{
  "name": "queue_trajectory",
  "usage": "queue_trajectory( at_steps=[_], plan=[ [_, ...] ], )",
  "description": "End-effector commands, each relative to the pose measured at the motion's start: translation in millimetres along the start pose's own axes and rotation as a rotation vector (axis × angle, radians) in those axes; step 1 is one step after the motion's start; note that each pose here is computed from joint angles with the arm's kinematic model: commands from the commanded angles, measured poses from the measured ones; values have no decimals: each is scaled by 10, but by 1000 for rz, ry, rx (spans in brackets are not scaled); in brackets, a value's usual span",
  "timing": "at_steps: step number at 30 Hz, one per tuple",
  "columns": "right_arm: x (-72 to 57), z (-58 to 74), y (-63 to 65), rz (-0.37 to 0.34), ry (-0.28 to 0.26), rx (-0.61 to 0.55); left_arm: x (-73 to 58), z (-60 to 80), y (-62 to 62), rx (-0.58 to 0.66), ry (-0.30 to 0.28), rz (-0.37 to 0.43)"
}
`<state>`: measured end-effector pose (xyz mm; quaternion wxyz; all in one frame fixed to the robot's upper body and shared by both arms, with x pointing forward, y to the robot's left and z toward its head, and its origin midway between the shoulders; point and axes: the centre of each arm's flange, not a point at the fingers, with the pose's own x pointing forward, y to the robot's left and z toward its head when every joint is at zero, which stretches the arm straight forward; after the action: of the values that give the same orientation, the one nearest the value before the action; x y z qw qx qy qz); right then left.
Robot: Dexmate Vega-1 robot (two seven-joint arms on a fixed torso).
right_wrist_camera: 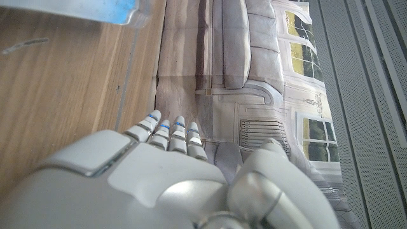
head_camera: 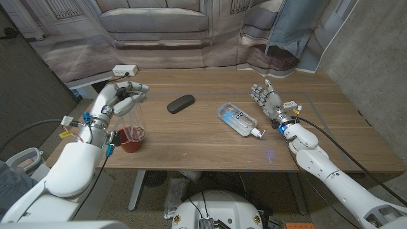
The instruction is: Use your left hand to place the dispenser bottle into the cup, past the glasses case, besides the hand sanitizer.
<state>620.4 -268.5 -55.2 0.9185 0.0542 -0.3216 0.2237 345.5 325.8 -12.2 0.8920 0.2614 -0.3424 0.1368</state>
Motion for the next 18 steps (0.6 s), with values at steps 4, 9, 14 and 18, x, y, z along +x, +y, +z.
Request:
queue_trajectory(
  at_steps=[4,9,14,18],
  plan=[
    [77,-32,87,15,6,2,-10,-100,165,46,75,33],
    [107,-33,128,22,7,0,35,-147,236,46,89,31],
    [128,-25,155,23,7,-2,83,-202,298,36,99,28],
    [144,-20,165,24,6,-5,117,-229,326,33,105,28]
  ],
)
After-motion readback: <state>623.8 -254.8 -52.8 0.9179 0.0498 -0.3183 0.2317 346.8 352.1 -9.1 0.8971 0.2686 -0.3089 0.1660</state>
